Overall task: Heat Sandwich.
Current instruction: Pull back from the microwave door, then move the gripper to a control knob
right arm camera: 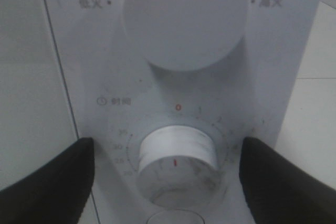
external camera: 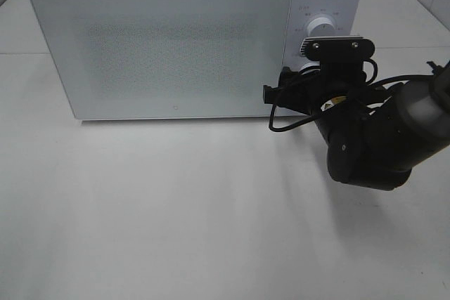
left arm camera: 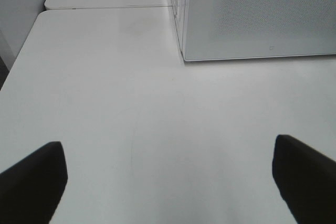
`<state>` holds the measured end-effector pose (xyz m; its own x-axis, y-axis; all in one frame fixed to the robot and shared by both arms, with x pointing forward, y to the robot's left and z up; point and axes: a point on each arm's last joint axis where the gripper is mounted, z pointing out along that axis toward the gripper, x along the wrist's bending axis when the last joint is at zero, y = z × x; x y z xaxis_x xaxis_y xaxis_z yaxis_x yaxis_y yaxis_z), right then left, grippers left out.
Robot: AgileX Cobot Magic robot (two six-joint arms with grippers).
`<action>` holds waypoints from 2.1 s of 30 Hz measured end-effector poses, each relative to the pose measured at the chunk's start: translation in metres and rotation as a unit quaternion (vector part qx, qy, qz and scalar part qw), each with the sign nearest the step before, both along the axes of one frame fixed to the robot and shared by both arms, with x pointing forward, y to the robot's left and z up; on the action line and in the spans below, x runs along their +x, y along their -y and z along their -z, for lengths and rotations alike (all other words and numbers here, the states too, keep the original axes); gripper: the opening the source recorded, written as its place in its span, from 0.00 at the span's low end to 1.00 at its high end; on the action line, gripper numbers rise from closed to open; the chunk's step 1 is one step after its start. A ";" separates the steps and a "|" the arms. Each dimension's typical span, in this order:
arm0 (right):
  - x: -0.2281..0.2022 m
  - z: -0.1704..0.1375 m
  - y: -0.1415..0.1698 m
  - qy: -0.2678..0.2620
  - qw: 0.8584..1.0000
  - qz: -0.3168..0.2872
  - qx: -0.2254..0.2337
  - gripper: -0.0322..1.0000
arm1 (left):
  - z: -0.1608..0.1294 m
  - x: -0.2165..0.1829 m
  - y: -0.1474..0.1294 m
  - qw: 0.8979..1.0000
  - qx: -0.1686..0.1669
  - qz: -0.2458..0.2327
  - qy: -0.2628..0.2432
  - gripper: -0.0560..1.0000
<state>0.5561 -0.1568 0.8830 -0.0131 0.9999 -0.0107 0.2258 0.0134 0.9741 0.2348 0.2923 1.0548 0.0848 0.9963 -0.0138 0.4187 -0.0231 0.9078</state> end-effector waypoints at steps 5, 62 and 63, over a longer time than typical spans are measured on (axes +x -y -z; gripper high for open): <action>0.001 0.002 0.000 -0.005 1.000 0.000 0.000 0.75 | 0.000 0.000 0.000 1.000 0.000 0.000 0.000 0.99; -0.001 0.002 0.002 0.001 0.926 0.086 0.367 0.46 | 0.000 0.000 0.000 1.000 0.000 0.000 0.000 0.99; -0.001 0.002 0.002 0.002 0.921 0.088 0.380 0.46 | 0.000 0.000 0.000 1.000 0.000 0.000 0.000 0.99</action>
